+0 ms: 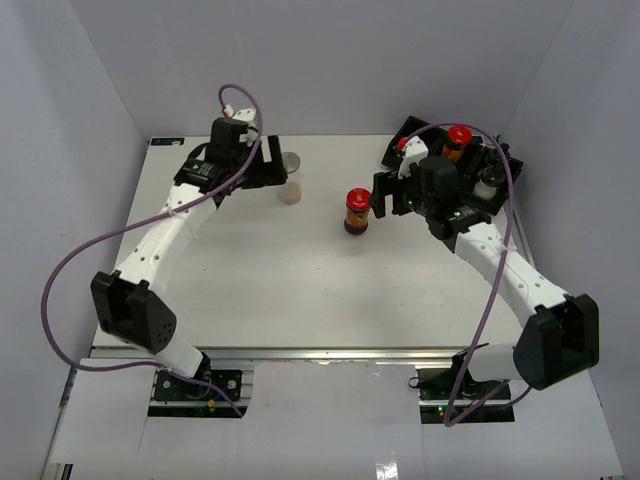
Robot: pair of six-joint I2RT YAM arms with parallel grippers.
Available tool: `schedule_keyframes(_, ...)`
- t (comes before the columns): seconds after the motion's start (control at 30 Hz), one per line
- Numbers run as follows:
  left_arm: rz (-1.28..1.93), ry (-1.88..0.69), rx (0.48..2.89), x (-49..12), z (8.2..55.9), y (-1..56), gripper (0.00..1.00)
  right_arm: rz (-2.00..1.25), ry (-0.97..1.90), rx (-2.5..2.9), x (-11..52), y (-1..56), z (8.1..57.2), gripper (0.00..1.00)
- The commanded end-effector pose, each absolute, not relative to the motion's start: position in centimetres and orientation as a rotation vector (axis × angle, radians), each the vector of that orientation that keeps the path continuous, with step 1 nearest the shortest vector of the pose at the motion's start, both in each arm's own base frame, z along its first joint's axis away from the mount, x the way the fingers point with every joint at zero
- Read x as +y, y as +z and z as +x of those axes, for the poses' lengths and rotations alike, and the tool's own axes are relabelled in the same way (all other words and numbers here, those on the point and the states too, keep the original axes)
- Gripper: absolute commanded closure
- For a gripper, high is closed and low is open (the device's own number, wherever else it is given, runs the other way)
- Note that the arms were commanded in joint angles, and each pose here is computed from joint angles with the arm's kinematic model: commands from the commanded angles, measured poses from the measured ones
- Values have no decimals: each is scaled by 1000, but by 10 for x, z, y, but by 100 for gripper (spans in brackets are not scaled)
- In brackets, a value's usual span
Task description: Organize the condiment bottles
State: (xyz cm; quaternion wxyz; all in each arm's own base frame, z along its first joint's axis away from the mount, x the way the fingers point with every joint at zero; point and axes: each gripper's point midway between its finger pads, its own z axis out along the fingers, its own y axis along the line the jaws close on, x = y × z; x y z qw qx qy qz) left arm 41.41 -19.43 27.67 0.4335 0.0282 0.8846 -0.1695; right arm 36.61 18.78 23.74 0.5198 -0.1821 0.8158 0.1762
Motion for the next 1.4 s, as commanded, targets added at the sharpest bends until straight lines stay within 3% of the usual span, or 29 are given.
schedule_keyframes(0.0, -53, -408, 2193, -144, 390, 262, 2, -460, 435, 1914, 204, 253, 397, 10)
schedule_keyframes(0.43, -69, -399, 2239, -122, 359, 215, 2, -577, 389, 2025, 245, 204, 443, 10)
schedule_keyframes(1.17, -51, -414, 2271, -123, 359, 194, 2, -620, 316, 2166, 255, 124, 429, 10)
schedule_keyframes(1.33, -47, -414, 2275, -123, 360, 194, 2, -629, 319, 2169, 257, 120, 429, 2)
schedule_keyframes(1.37, -46, -414, 2273, -123, 360, 195, 2, -630, 318, 2165, 257, 121, 430, 5)
